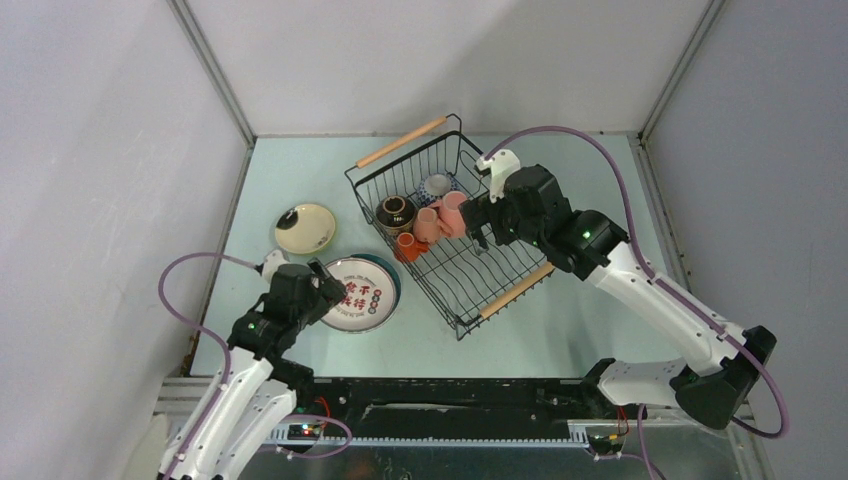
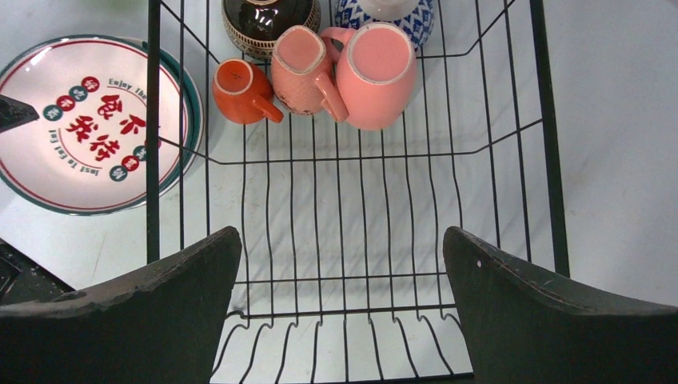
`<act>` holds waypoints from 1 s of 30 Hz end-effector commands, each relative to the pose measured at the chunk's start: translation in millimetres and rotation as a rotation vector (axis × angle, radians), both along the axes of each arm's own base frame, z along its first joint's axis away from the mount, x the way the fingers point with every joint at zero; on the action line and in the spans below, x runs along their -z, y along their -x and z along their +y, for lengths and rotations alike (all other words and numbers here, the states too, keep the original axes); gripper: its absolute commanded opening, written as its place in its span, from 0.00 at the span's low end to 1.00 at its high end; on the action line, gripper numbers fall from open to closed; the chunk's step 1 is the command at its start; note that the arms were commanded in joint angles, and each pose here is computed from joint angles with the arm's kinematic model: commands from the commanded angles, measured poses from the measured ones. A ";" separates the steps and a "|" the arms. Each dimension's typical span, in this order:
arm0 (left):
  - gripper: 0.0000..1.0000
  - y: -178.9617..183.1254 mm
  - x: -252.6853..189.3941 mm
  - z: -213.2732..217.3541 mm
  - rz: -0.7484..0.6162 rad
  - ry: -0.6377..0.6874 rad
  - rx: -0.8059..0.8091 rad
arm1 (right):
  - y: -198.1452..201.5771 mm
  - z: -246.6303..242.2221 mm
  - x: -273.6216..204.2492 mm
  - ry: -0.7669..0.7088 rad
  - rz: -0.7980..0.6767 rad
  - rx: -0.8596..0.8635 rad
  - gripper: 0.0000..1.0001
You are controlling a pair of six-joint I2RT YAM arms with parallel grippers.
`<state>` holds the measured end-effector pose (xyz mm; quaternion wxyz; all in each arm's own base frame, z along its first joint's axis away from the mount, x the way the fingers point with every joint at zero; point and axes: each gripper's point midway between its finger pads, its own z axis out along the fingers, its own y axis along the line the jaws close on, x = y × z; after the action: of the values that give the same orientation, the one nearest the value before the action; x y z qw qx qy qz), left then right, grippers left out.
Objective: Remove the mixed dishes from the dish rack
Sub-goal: Place the plate at the center of the board, then pick up the cup from the dish rack.
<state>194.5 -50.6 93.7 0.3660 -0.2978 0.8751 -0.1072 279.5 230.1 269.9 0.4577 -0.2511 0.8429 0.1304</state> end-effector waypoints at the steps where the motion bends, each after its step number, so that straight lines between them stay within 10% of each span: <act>1: 0.99 -12.4 -16.1 -10.6 -0.036 0.010 0.060 | -7.6 10.5 -10.5 -0.087 0.023 -0.006 1.00; 12: 1.00 -13.6 -8.7 -13.4 0.069 -0.041 0.114 | -31.6 14.2 6.5 -0.152 0.099 0.027 1.00; 30: 1.00 -32.4 -100.9 0.6 -0.247 -0.214 0.239 | -106.6 38.8 52.2 -0.105 0.132 -0.120 1.00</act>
<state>218.4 -54.1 168.0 0.4352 -0.1917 0.8733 -0.1057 366.9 244.0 201.8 0.3824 -0.1851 0.8836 0.1968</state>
